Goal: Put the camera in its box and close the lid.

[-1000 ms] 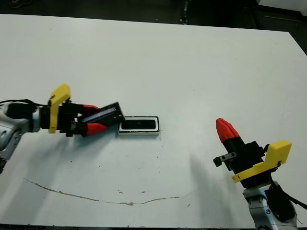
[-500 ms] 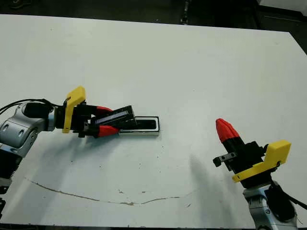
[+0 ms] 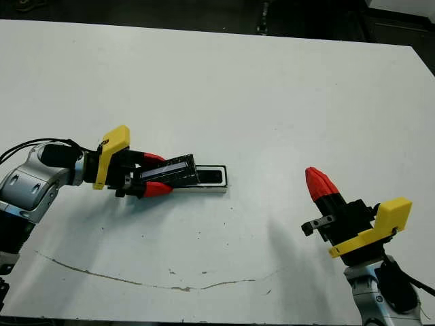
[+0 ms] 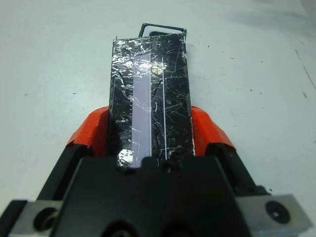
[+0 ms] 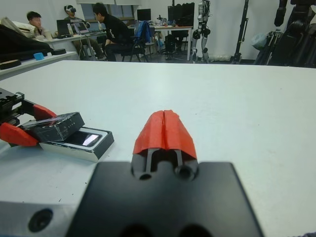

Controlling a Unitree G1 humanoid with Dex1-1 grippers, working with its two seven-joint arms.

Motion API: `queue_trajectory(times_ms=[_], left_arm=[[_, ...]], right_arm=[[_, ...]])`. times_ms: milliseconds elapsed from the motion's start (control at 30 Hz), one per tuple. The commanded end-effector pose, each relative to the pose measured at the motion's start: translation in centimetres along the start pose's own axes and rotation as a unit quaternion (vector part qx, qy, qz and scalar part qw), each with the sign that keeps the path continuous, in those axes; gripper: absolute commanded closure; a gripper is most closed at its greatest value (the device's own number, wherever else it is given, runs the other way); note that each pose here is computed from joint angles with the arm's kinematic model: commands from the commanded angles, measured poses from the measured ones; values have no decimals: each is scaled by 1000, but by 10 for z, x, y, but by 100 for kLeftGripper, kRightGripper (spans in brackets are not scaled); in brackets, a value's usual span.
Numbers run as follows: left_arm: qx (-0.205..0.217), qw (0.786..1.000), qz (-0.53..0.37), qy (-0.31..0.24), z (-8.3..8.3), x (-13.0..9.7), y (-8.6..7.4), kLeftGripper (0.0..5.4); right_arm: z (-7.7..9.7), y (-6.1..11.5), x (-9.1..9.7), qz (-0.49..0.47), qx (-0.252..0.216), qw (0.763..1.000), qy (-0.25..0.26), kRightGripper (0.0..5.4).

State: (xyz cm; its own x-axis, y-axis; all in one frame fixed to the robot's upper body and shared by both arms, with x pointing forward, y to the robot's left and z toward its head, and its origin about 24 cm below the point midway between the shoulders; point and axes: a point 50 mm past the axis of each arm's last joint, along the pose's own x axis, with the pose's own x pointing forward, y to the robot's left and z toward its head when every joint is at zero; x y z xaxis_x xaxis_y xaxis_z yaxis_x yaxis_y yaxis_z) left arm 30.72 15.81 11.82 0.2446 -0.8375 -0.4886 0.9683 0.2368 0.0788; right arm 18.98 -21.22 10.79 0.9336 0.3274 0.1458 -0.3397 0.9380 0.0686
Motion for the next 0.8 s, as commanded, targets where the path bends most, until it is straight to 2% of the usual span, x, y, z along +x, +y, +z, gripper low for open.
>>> queue_trajectory(times_ms=[33,333,433,633,800], left_arm=[[-4,999,-48,15,-6,19,-12,225],[10,997,-70,26,-7,36,-17,225],[23,996,-83,30,-8,46,-18,225],[16,993,-105,48,-10,63,-20,225],[29,992,-114,45,-9,77,-24,225]], right_arm=[[-2,-1,-2,-8,-5,1000,10,540],[-2,-2,-3,-1,-2,1000,7,540],[-2,-2,-3,-4,-6,1000,6,540],[-2,-2,-5,-11,-5,1000,11,540],[-2,-2,-5,-7,1,1000,10,540]])
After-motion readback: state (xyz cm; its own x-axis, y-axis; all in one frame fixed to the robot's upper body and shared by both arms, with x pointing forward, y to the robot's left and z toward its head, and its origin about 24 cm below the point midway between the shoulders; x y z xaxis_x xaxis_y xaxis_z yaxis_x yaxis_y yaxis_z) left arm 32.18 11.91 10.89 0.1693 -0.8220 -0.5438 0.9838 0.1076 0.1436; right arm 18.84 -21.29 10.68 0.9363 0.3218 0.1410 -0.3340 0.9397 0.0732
